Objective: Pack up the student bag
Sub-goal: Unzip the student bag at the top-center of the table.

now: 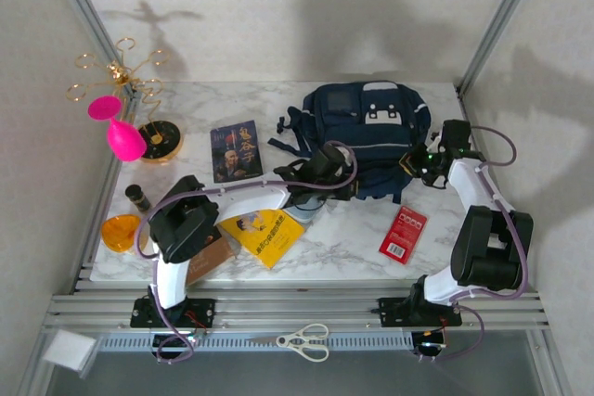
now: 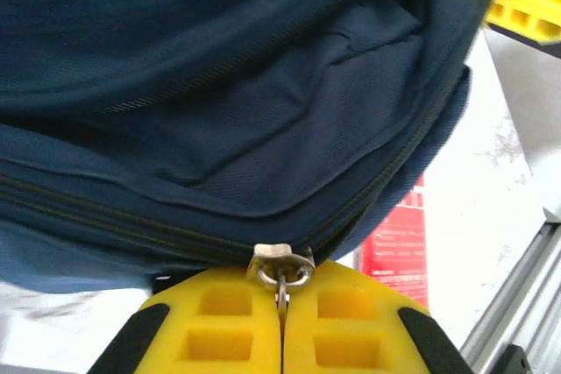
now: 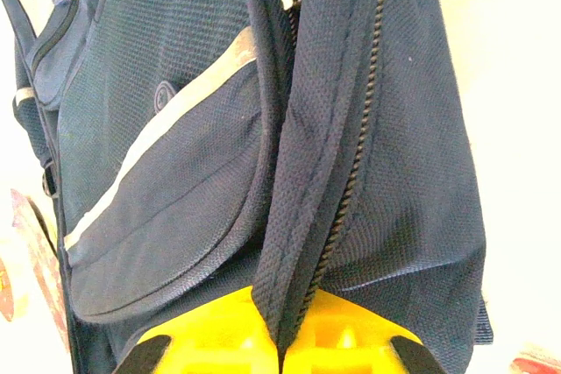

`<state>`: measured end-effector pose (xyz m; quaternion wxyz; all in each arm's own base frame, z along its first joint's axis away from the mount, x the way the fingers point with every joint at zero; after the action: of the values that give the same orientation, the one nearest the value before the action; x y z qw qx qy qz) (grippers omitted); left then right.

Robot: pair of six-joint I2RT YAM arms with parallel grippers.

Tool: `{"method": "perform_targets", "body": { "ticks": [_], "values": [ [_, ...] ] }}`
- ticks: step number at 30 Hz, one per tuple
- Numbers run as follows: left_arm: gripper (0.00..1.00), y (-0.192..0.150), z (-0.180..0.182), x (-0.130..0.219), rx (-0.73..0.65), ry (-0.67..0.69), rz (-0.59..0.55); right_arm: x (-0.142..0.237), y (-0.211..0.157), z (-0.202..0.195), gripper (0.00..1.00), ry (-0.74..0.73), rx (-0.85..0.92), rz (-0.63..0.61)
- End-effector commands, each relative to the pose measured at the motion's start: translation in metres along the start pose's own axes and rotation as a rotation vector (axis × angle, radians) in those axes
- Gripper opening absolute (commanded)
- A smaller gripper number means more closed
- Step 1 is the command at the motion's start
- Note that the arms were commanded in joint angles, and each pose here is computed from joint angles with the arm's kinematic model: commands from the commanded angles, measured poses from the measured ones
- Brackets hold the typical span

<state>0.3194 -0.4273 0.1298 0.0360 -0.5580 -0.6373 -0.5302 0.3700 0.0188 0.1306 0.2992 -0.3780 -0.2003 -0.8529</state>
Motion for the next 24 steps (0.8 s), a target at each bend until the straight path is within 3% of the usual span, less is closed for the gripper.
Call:
{"method": "perform_targets", "body": {
  "ticks": [1,6,8,10,17,24],
  "values": [
    [0.00,-0.006,0.019,0.022,-0.030,0.018,0.047,0.018,0.058,0.022,0.00,0.048,0.075,-0.236],
    [0.00,-0.001,-0.006,0.010,-0.036,-0.089,0.054,0.016,0.027,0.034,0.36,0.059,0.078,-0.170],
    [0.00,0.004,-0.014,0.008,-0.032,-0.106,0.026,0.018,0.009,0.036,0.56,0.058,0.057,-0.145],
    [0.00,0.011,-0.020,0.009,-0.019,-0.127,-0.001,0.020,-0.007,0.032,0.68,0.032,0.028,-0.112],
    [0.00,0.007,-0.027,0.005,-0.021,-0.149,-0.004,0.013,-0.084,0.037,0.78,0.117,-0.146,0.018],
    [0.00,0.010,-0.030,0.006,-0.020,-0.157,-0.016,0.003,-0.109,0.035,0.81,0.152,-0.331,-0.012]
  ]
}}
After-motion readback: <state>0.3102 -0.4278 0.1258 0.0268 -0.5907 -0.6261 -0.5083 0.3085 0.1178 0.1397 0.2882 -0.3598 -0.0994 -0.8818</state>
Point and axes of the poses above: each hand's point on the last joint's axis, 136 mm out from that joint toward the fingers, its own x axis back along the fingers, its own z axis along the line the jaws close on, y = z × x, the point moved 1 cm from there along x, back along the fingers, and after that the axes turned 12 degrees about -x, right-handed, at the moved point
